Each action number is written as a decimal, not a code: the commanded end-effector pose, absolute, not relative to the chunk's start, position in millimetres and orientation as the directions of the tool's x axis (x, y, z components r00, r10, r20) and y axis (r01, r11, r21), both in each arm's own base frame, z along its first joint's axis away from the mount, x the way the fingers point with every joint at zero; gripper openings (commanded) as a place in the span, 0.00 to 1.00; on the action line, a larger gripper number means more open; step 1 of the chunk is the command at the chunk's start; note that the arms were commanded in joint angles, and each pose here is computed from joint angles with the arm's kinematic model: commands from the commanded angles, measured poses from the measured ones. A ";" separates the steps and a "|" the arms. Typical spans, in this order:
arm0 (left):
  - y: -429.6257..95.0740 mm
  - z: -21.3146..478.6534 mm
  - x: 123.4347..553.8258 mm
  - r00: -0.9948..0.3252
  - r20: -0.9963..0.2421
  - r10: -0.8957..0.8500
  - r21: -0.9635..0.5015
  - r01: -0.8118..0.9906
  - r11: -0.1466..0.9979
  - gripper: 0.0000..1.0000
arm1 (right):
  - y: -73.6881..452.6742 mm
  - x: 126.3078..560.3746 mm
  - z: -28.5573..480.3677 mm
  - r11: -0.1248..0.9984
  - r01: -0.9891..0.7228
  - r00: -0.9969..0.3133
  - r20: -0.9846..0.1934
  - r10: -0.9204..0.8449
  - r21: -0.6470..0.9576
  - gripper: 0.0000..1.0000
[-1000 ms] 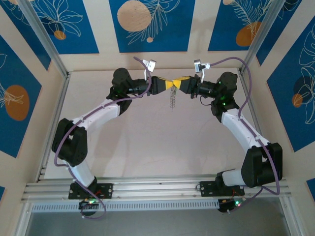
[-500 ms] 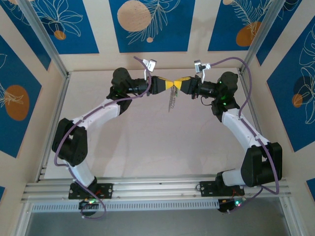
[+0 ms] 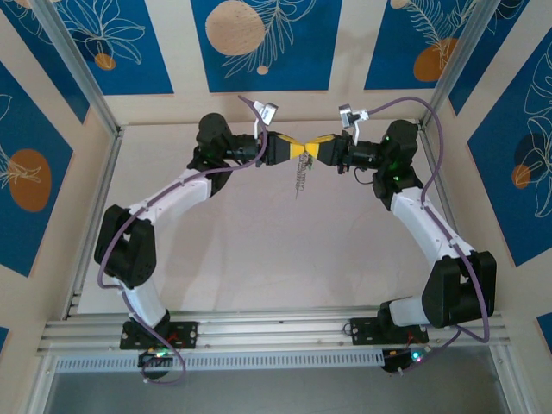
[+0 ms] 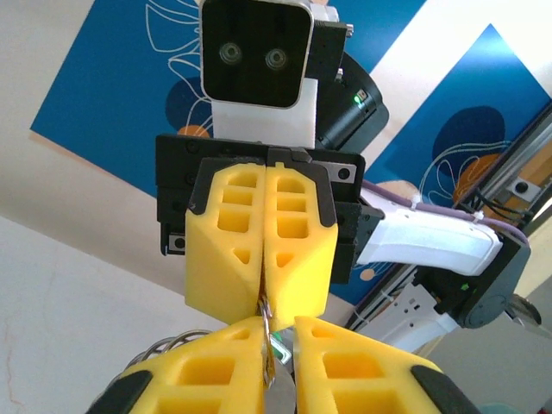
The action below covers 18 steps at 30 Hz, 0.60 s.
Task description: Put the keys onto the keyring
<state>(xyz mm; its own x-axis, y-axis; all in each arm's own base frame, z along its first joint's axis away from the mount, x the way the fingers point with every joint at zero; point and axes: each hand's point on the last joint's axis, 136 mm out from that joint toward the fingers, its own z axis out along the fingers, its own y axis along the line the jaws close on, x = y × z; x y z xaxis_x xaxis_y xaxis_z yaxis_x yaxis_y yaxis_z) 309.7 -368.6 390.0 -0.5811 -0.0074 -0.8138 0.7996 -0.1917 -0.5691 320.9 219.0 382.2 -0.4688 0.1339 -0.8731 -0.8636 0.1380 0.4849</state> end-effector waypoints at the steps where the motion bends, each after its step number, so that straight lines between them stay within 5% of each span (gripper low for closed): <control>1: -359.5 419.1 289.2 -0.454 -0.891 0.008 -0.439 0.857 -0.271 0.17 | 214.7 326.1 376.1 0.158 -0.851 -0.488 -0.865 0.117 0.501 0.00; 18: -358.7 412.2 289.4 -0.455 -0.887 0.084 -0.456 0.827 -0.331 0.10 | 214.8 322.3 369.7 0.156 -0.858 -0.487 -0.871 0.059 0.490 0.00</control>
